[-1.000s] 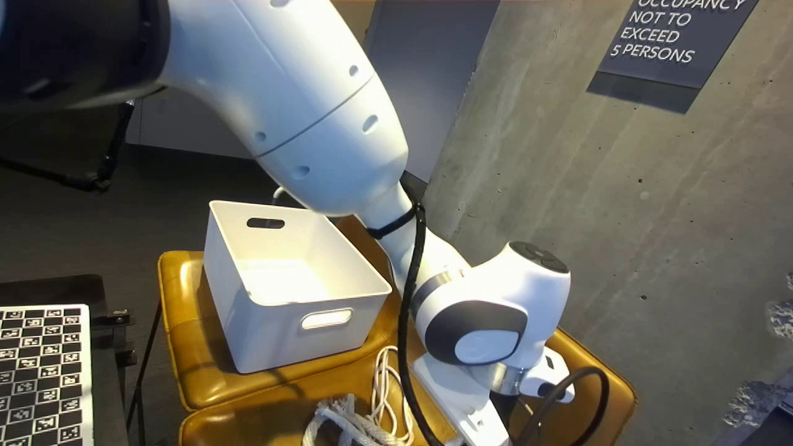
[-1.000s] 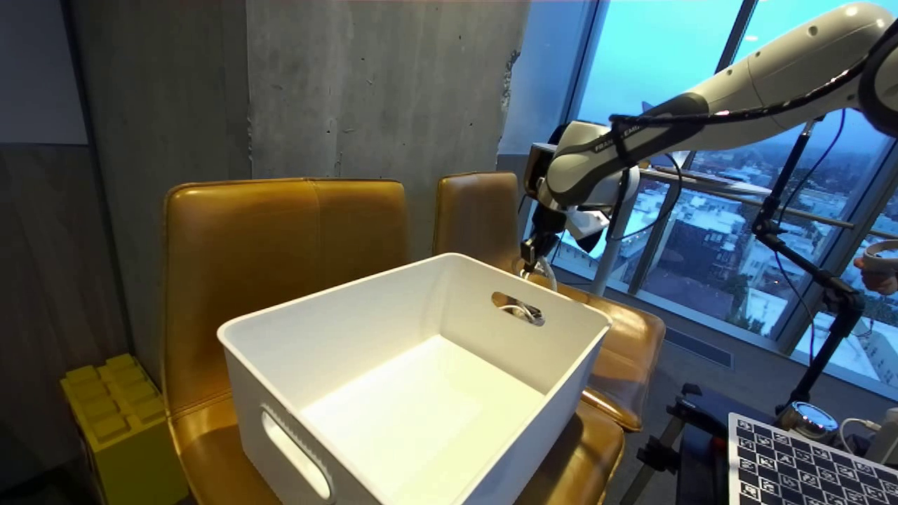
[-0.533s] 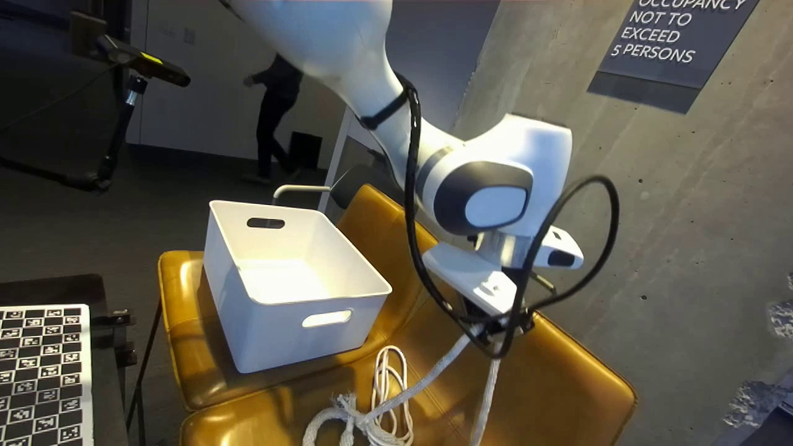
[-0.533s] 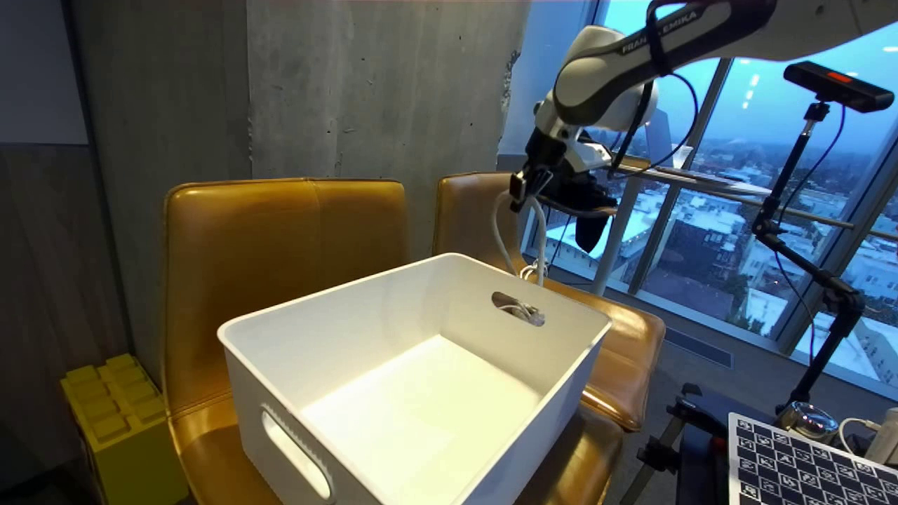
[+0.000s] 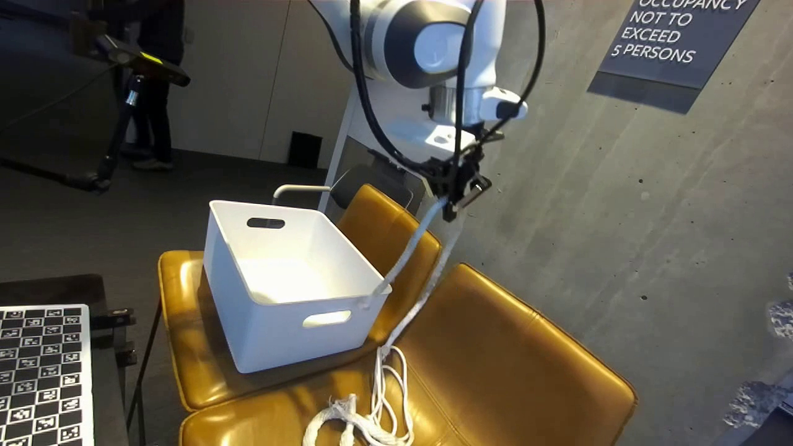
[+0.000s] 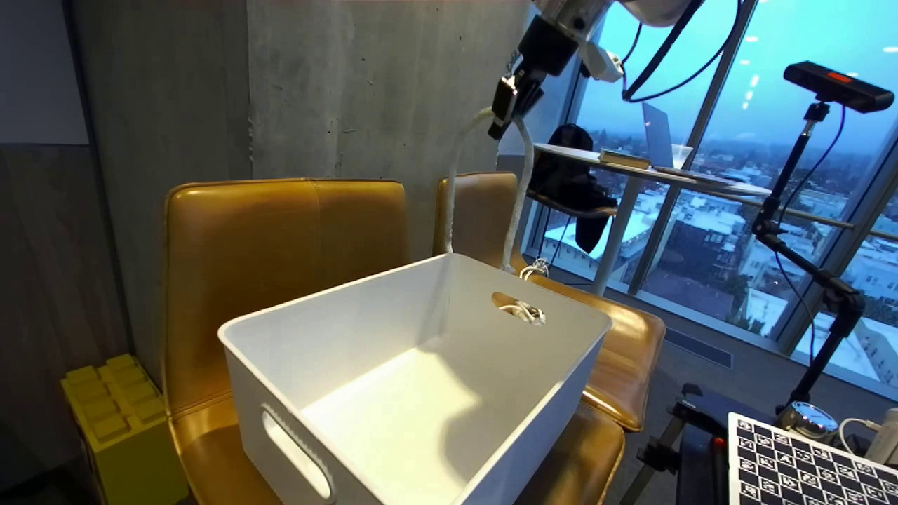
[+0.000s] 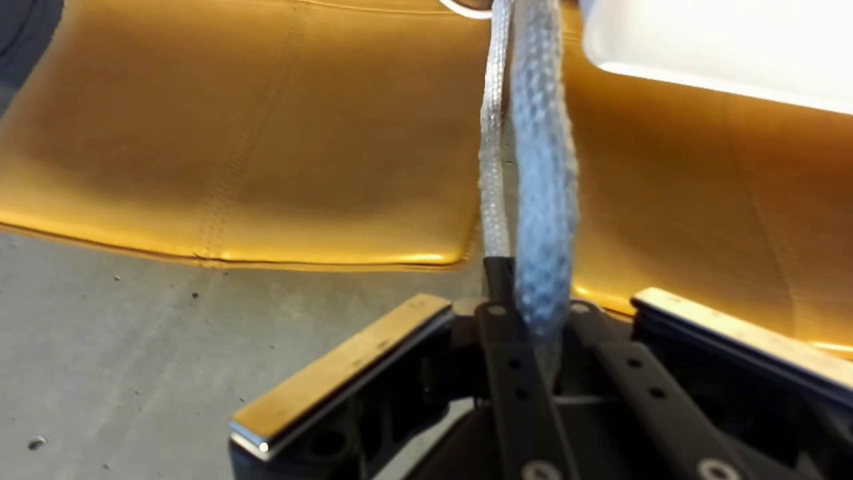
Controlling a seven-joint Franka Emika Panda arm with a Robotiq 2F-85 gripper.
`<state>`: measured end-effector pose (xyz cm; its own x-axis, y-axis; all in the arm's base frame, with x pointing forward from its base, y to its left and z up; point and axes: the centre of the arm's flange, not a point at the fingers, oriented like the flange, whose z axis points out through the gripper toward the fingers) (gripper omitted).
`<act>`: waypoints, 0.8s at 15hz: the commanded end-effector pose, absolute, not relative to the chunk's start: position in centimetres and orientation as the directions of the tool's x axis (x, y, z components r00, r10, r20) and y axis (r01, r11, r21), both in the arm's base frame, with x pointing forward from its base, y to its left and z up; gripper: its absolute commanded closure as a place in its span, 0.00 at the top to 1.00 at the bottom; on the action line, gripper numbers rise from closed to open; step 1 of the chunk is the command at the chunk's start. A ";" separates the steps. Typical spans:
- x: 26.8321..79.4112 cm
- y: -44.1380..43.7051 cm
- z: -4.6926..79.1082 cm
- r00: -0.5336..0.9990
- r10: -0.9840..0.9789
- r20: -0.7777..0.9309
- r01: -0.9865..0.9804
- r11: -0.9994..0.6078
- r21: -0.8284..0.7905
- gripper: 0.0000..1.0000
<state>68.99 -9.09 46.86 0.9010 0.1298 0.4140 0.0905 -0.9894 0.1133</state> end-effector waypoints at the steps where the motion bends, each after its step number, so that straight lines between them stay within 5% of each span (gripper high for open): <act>1: 65.2 -0.7 50.8 0.886 0.178 0.429 0.141 -0.983 0.117 0.01; 12: 51.1 20.2 55.6 0.820 0.325 0.471 0.307 -0.945 0.116 0.01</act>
<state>55.57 18.42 55.86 0.8254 0.3090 0.4725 0.3016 -0.9488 0.0936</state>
